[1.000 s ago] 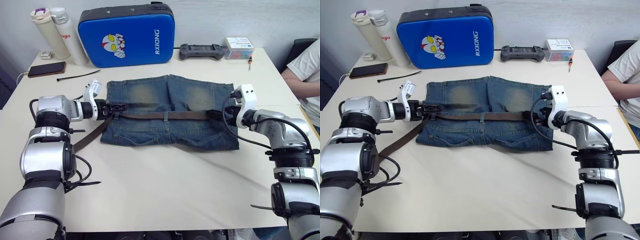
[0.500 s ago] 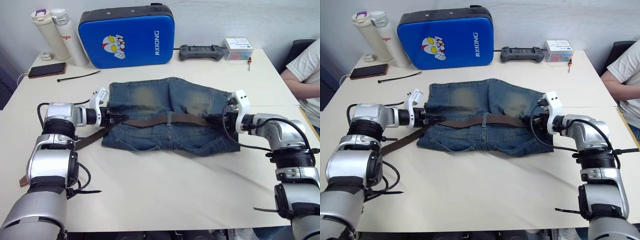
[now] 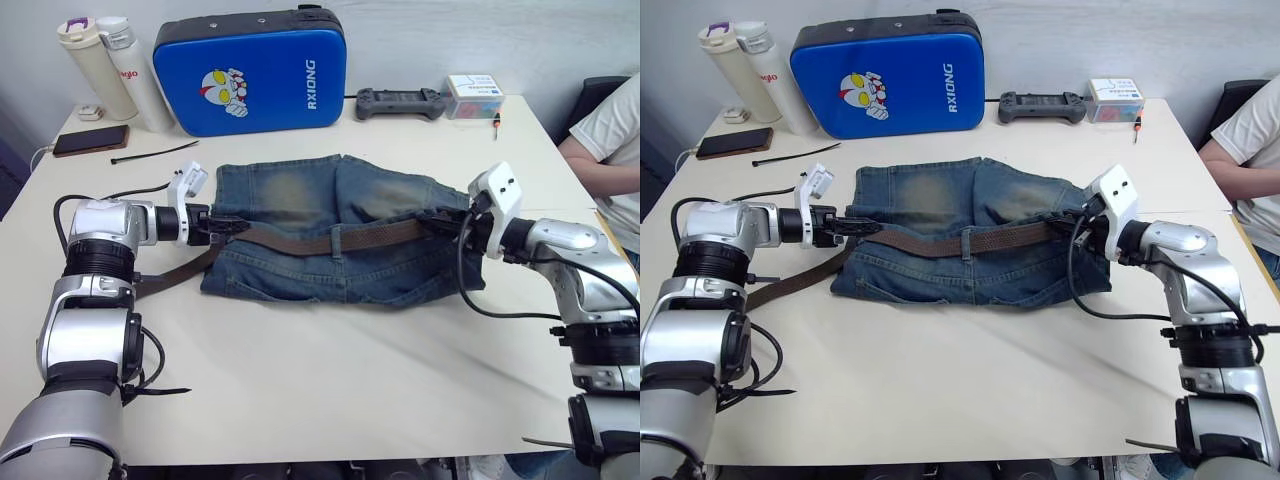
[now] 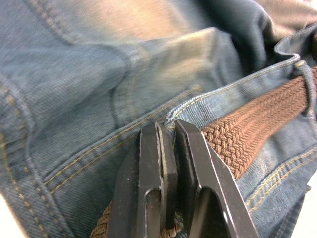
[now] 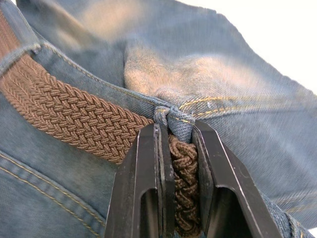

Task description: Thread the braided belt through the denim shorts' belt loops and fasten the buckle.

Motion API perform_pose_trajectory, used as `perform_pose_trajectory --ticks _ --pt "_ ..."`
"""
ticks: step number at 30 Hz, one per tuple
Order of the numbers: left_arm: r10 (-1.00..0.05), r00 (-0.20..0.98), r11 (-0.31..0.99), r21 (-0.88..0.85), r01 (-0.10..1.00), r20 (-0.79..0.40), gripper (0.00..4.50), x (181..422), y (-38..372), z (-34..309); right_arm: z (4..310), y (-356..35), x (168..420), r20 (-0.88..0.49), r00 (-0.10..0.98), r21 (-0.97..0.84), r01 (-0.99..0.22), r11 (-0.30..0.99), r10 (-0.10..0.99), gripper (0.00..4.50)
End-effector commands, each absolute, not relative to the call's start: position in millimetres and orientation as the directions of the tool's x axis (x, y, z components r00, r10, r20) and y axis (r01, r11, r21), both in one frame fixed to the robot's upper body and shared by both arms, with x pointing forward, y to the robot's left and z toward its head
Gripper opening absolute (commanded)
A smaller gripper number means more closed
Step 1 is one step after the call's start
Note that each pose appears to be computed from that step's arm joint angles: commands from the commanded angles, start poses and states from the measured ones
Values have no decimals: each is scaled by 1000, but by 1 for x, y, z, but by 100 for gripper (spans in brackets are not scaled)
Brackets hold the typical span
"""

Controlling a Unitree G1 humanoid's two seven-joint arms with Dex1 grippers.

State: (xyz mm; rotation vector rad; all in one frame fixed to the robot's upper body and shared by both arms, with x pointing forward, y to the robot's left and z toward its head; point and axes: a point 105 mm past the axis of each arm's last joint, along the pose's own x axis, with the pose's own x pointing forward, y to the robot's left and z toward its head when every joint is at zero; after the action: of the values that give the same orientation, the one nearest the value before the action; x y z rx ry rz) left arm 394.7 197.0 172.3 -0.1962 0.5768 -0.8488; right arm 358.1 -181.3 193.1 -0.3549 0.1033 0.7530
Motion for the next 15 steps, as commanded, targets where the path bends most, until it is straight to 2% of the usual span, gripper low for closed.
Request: perform_pose_trajectory --ticks 1,4,6,8,9,15 --pt "-774 521 631 -378 677 -359 0 393 192 183 195 -179 356 -219 759 -344 -648 680 613 23" --pt "-778 513 626 -381 680 -362 0 391 189 180 188 -184 359 -230 778 -302 -628 717 584 23" --pt "-780 511 624 -382 682 -362 0 391 188 179 190 -186 361 -216 787 -270 -617 740 577 123" --pt "-778 514 626 -379 681 -362 0 392 187 180 190 -189 362 -220 796 -253 -604 756 563 183" --pt "-777 514 627 -378 681 -362 0 392 187 180 188 -189 362 -234 790 -240 -612 754 567 235" --pt "-777 516 627 -371 686 -359 0 394 185 181 177 -190 359 -289 766 -186 -634 751 575 235"
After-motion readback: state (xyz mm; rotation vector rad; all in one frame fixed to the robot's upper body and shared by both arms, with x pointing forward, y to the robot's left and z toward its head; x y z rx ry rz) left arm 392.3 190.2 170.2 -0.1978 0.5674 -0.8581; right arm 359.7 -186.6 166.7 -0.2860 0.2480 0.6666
